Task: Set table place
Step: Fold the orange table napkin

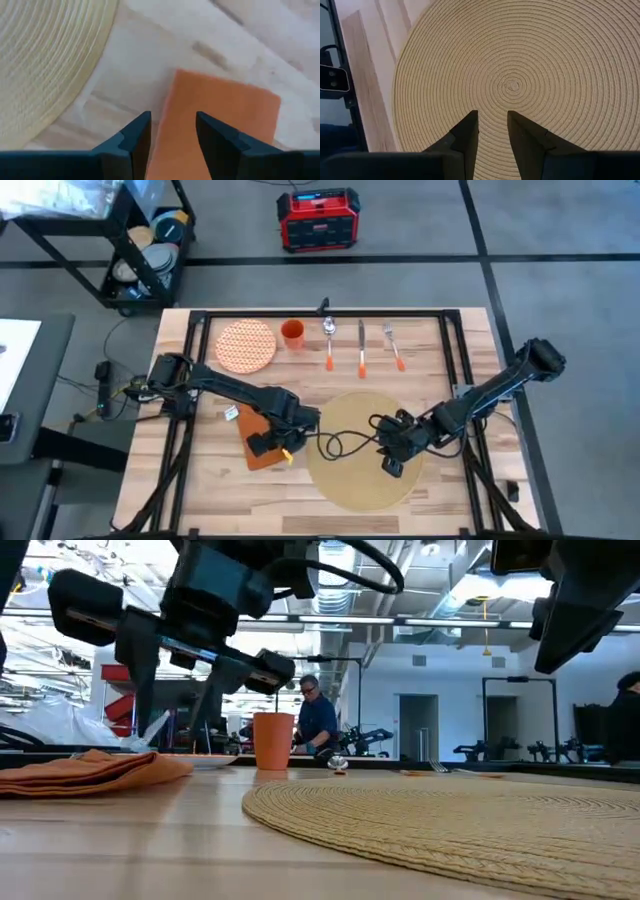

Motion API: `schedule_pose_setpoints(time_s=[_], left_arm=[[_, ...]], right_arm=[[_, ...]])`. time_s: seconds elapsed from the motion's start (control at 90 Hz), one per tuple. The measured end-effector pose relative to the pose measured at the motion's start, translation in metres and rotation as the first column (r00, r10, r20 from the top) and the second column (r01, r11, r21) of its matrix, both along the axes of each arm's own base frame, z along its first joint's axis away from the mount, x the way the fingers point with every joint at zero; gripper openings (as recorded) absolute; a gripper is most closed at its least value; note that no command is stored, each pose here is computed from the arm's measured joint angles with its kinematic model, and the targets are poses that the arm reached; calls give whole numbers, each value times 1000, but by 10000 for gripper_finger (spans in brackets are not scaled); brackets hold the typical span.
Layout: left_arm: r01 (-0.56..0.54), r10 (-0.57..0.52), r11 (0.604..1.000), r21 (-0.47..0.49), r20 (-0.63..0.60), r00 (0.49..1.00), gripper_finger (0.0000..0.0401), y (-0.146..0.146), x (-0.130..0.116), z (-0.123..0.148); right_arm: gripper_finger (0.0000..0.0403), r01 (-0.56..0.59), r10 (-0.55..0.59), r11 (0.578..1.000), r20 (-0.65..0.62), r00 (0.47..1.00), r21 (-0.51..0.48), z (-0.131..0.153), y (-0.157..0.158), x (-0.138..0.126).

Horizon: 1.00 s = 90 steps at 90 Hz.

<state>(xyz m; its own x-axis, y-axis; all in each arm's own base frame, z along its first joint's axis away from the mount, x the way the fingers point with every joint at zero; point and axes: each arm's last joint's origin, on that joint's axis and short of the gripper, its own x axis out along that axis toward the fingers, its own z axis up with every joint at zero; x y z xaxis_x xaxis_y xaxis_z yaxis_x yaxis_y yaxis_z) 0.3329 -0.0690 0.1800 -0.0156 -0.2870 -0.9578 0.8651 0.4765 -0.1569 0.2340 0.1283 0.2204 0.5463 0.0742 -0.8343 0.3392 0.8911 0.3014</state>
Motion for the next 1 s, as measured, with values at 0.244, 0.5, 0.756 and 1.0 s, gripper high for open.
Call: schedule_pose_setpoints(time_s=[0.244,0.5,0.756,1.0], left_arm=[[29,-30,999,21,40,999,139,0,0,-7],[29,-35,998,64,94,995,139,0,5,-7],[35,-39,998,43,79,996,139,-2,3,-7],[43,-43,999,32,6,999,139,-6,8,-30]], right_arm=[[93,0,0,1000,1,1000,1,0,0,0],[93,-6,6,1000,1,1000,1,0,2,-1],[93,-9,9,1000,0,1000,0,0,2,-1],[93,-13,13,1000,-6,1000,-3,0,3,-2]])
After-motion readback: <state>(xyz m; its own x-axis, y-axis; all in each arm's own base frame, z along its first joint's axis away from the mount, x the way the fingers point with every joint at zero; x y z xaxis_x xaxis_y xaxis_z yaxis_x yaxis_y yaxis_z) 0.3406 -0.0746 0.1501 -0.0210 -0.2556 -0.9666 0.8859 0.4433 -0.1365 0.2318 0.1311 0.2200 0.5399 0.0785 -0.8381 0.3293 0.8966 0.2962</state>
